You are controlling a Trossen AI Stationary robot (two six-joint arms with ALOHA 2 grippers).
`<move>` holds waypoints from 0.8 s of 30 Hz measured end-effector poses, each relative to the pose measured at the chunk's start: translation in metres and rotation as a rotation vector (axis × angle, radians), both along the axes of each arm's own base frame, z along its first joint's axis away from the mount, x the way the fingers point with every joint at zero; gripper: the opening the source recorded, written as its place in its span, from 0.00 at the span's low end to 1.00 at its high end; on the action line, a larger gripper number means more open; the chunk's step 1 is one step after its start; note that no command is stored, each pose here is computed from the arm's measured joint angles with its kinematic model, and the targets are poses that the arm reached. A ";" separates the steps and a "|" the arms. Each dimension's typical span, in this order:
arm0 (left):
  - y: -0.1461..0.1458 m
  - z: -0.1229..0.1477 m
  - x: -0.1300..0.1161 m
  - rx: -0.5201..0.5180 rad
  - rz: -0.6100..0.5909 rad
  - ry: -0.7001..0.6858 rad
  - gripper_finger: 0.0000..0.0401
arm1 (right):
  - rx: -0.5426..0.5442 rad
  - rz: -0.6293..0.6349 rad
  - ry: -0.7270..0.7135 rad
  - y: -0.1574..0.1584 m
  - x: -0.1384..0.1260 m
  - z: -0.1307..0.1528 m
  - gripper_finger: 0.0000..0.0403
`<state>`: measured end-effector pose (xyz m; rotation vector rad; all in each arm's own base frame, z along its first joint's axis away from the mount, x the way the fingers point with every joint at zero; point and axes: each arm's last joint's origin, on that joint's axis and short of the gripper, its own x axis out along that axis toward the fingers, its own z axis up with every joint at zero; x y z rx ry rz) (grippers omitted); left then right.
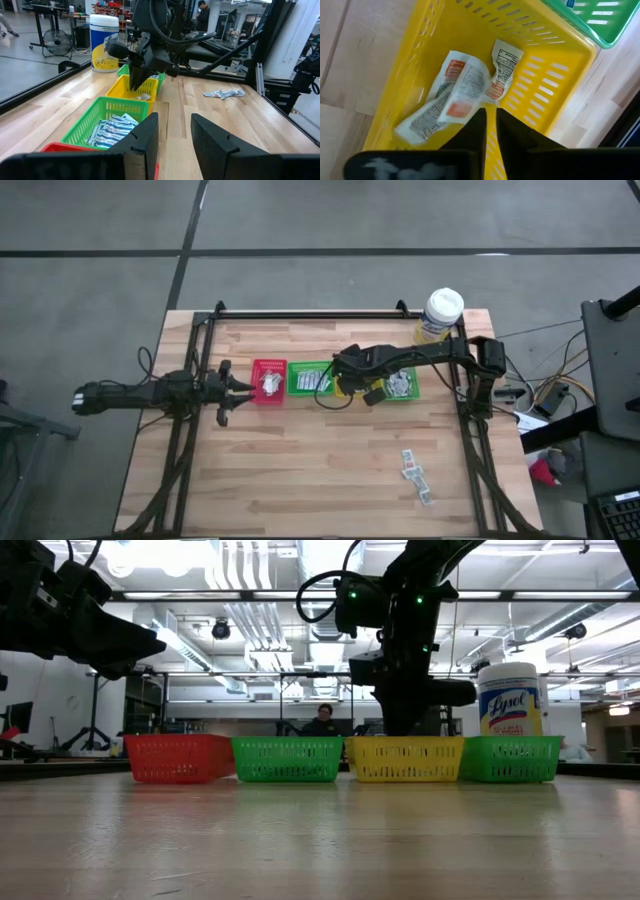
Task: Pick & Place First Aid Supplies
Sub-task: Put the orange ointment pack into the yellow bin
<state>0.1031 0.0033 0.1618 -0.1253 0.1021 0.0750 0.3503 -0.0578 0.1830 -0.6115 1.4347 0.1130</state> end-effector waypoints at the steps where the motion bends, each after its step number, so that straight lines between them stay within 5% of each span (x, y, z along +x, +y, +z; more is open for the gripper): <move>1: 0.000 0.000 0.000 0.000 0.000 0.000 0.28 | 0.001 -0.008 -0.002 0.000 0.000 0.000 0.11; 12: 0.000 0.000 0.000 0.000 0.000 0.000 0.28 | -0.045 -0.041 -0.006 -0.001 -0.001 0.002 0.29; 24: 0.000 0.000 0.000 0.001 0.001 0.000 0.28 | -0.030 -0.088 -0.008 0.017 0.006 0.029 0.28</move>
